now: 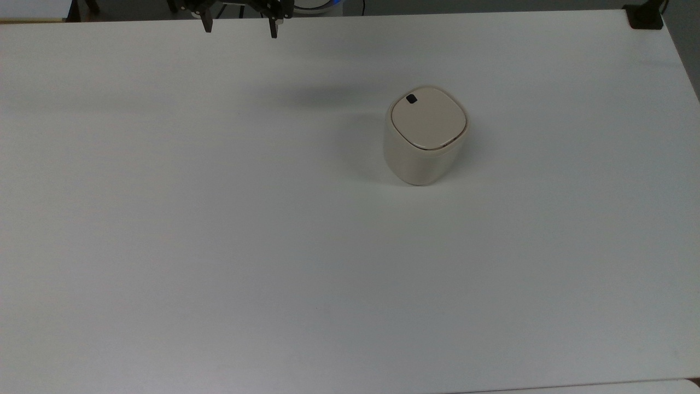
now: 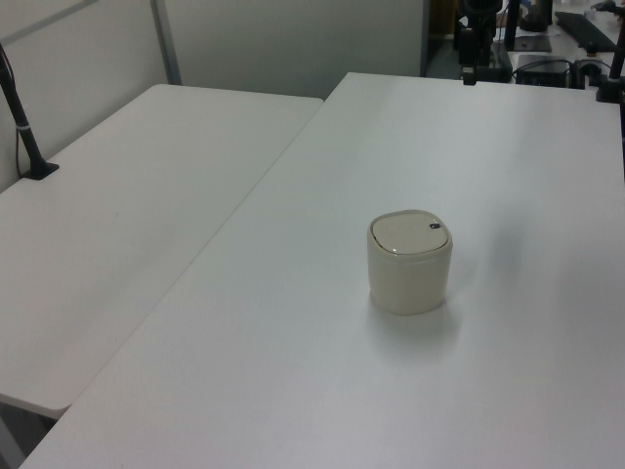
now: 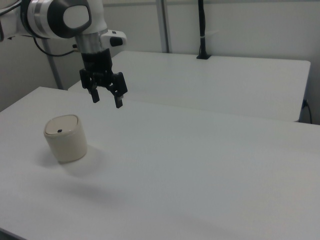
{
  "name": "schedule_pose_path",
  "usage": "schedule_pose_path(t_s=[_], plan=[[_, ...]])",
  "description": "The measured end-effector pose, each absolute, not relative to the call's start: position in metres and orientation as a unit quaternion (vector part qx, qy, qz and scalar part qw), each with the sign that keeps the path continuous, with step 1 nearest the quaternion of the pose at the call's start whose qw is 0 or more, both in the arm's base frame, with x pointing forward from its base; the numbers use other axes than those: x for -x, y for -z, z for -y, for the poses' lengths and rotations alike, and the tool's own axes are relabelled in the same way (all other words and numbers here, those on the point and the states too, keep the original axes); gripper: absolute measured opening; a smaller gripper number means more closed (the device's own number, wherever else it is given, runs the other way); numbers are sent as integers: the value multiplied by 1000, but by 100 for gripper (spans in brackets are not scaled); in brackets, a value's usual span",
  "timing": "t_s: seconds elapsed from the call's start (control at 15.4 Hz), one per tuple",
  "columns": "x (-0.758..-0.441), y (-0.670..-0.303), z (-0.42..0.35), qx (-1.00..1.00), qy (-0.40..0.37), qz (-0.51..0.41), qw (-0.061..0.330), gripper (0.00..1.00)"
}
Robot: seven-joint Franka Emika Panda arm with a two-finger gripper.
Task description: Open the trash bin
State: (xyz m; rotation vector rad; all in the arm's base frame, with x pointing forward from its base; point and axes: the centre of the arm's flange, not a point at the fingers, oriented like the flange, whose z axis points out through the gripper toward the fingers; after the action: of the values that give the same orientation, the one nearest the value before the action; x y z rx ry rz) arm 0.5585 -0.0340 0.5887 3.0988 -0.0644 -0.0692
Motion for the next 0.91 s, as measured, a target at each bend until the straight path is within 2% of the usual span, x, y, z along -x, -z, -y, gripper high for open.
schedule_pose_path(t_s=[0.26,0.91], plan=[[-558,-588,36,-999,23,28,33,100],[-558,-588,36,-999,23,28,35,100]])
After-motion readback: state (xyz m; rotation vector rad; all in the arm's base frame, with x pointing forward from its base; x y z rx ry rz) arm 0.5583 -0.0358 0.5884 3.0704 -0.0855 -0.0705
